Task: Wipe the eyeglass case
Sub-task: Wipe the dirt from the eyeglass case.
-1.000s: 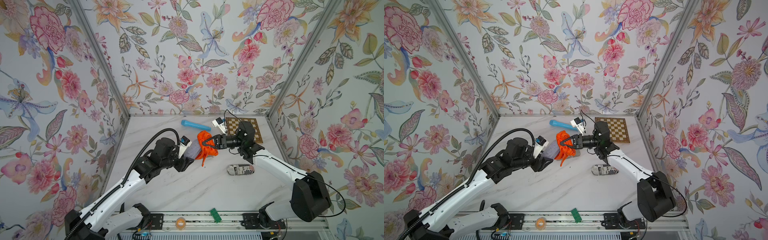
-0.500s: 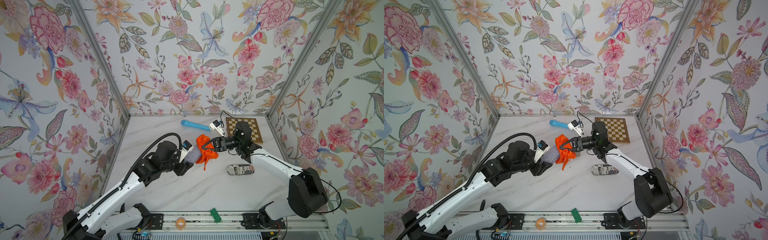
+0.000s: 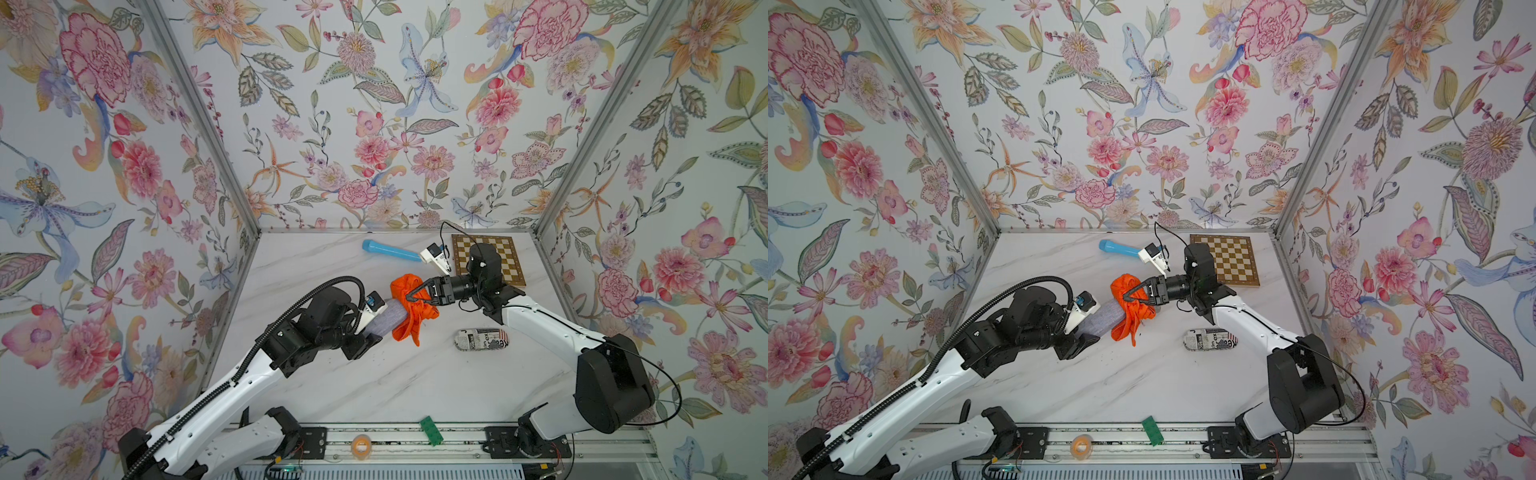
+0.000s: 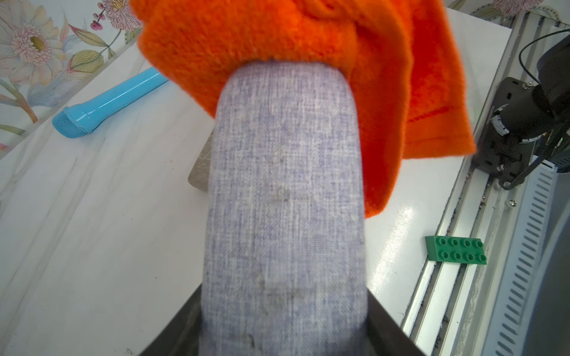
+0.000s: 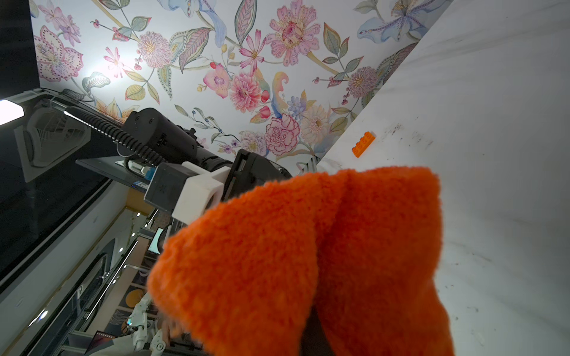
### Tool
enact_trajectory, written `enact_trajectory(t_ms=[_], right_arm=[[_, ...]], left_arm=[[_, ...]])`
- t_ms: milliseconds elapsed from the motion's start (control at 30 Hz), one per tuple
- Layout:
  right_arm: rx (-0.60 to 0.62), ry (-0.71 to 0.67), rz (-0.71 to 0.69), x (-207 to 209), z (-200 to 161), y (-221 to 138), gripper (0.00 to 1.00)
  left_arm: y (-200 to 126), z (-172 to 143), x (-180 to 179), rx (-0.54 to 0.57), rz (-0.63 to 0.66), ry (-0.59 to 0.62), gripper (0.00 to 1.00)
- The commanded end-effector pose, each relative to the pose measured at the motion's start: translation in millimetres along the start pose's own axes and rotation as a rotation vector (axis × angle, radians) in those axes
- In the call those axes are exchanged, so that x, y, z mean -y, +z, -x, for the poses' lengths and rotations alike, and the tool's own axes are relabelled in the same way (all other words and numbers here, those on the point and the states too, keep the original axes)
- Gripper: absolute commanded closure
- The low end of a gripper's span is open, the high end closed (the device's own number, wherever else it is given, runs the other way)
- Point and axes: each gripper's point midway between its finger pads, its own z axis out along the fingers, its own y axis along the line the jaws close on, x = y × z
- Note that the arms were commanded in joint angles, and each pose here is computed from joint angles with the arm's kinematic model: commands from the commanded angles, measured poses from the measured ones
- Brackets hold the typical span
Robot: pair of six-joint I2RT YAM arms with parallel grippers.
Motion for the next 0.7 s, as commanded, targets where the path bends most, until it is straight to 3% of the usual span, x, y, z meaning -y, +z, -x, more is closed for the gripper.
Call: enact_trajectory(t_ms=[0,233,433,667], right_arm=[[0.018,-0.017,-0.057,8.4,4.5,2.1,1.00],[-0.039,-0.007,-0.008,-3.1,-10.8,23.0,1.00],[-0.045,-0.029,-0.048,-9.7,-19.8,15.1,1.00],[-0.052,-0.039,-0.082,-16.0,-25.5,8.6,1.00]], left_arm=[[-12.6,36.0,21.5,0.163,-0.094,0.087,0.60],[-3.6,40.4,3.3,0.143,-0.013,0.074,0.60],[4.1,27.3,6.4,0.073,-0.097,0.009,0.59],[6.9,24.6,-7.0,0.063,-0.074,-0.035,0.59]])
